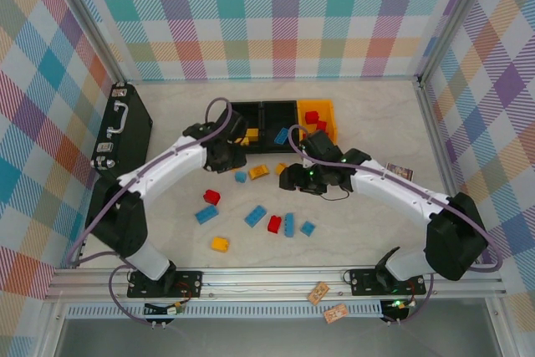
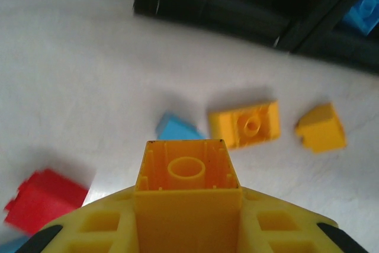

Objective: Sort the legos into containers by color

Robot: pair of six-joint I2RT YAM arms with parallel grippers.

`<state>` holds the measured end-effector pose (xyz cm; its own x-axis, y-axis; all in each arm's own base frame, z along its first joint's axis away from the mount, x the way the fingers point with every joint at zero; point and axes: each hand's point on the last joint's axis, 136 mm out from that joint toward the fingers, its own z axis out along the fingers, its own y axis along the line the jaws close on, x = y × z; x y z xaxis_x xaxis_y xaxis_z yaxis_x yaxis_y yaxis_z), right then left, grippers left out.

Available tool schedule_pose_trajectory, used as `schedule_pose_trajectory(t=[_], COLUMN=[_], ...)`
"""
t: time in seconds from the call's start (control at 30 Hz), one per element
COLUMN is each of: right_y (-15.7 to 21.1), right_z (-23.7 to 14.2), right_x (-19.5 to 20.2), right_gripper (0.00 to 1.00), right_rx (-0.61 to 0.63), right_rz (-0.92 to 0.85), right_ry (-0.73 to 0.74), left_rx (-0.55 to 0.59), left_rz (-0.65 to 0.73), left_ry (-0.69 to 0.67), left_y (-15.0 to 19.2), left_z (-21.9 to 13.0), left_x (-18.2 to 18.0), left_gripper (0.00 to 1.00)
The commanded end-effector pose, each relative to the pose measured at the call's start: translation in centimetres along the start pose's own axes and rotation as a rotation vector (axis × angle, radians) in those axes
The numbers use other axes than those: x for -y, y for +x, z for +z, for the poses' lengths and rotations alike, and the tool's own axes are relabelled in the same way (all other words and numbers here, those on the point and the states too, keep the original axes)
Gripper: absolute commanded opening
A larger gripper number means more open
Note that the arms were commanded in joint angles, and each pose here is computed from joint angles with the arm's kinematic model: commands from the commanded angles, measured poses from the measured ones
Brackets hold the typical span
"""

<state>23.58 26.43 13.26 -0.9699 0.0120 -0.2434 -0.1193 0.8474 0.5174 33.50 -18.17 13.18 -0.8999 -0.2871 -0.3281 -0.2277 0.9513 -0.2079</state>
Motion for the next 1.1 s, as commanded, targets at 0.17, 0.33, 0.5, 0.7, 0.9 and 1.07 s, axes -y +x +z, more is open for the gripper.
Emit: schedule_pose_trajectory(t=[0.17,0.33,0.5,0.7,0.9,1.07], right_y=[0.2,0.5,0.5,0.4,0.3,0.3], right_z=[-0.6,-0.6,-0.5,-0.6,-0.7,-0.6], right_x=[0.4,0.8,0.8,0.9,0.8,0.8], right_gripper=[0.59,0.60,0.59,0.59,0.59,0.60], right_rx=[0.037,0.037,0.032,0.031,0.028,0.027], right_rz=[0.020,0.030,0.033,0.032,0.029,0.026], right_ry=[0.003,0.013,0.018,0.026,0.026,0.030], left_rx=[0.013,0.017,0.014,0.010,0.003,0.009], left_rz=[0.070,0.088,0.083,0.073,0.069,0.059], left_ry=[-0.046,-0.065,-0.087,-0.128,-0.155,-0.158], left_y=[-5.6,-8.2,-10.1,-11.6,-12.1,-12.2], left_z=[2.2,4.0,5.7,7.5,8.6,8.7], left_x=[1.4,2.6,3.0,2.7,2.7,2.7], left_gripper=[0.25,0.26,0.26,0.29,0.36,0.49])
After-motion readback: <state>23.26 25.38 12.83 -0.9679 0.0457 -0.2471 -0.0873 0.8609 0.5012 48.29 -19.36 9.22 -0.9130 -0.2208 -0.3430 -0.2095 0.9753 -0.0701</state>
